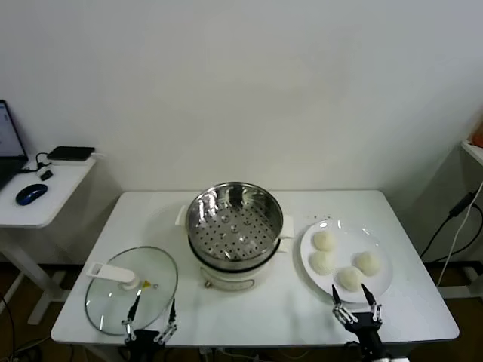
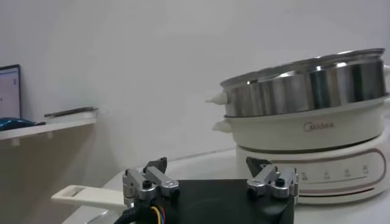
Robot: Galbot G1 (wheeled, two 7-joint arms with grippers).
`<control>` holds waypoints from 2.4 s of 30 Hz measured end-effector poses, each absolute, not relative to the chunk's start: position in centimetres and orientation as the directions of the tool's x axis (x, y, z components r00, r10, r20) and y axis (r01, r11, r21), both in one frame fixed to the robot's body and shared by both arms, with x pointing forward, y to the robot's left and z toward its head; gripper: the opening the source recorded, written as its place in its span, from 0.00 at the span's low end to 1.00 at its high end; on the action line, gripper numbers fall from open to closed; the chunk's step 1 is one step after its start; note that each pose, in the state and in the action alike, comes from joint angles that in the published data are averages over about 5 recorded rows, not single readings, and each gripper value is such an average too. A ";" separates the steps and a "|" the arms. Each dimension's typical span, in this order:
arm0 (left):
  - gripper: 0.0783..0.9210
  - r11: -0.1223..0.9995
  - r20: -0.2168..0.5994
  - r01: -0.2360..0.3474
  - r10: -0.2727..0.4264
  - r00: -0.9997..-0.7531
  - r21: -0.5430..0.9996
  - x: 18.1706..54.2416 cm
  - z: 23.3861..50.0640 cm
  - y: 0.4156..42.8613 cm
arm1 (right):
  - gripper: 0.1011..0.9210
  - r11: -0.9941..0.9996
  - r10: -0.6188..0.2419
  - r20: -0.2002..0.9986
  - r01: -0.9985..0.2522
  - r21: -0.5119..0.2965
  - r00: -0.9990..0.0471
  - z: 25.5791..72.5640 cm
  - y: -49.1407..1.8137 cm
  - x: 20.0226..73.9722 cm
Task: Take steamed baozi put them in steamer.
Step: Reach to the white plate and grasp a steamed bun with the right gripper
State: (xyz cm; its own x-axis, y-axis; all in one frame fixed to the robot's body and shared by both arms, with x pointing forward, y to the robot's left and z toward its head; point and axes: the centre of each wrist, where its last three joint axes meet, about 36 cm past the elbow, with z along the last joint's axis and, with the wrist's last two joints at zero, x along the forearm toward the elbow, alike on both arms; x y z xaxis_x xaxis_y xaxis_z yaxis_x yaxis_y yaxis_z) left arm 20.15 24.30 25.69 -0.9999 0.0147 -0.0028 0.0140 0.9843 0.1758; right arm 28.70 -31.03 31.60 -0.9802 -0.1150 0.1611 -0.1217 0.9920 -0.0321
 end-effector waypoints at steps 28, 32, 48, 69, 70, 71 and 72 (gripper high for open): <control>0.88 0.985 -0.004 0.030 0.031 -1.000 0.170 20.4 25.3 23.7 | 0.88 0.454 -0.321 0.716 -0.764 -0.459 -0.620 51.3 -37.8 52.3; 0.88 0.985 0.001 0.037 0.038 -0.999 0.169 20.3 25.1 23.5 | 0.88 0.316 -0.319 0.791 -0.846 -0.430 -0.521 53.0 -38.3 55.2; 0.88 0.984 0.000 0.036 0.036 -0.999 0.173 20.3 25.1 23.6 | 0.88 0.031 -0.157 0.958 -0.971 -0.238 -0.240 56.0 -38.2 64.0; 0.88 0.983 0.009 0.018 0.016 -1.000 0.182 20.2 24.6 24.5 | 0.88 0.007 -0.112 0.986 -0.993 -0.120 -0.120 50.0 -35.2 68.9; 0.88 0.983 0.009 0.017 0.016 -1.000 0.183 20.2 24.6 24.5 | 0.88 0.008 -0.112 0.987 -0.993 -0.118 -0.118 49.7 -35.0 69.1; 0.88 0.983 0.010 0.016 0.015 -1.000 0.183 20.2 24.6 24.5 | 0.88 0.008 -0.111 0.987 -0.993 -0.115 -0.116 49.4 -34.9 69.2; 0.88 0.983 0.010 0.016 0.015 -1.000 0.183 20.2 24.6 24.6 | 0.88 0.009 -0.111 0.987 -0.994 -0.113 -0.113 49.1 -34.8 69.4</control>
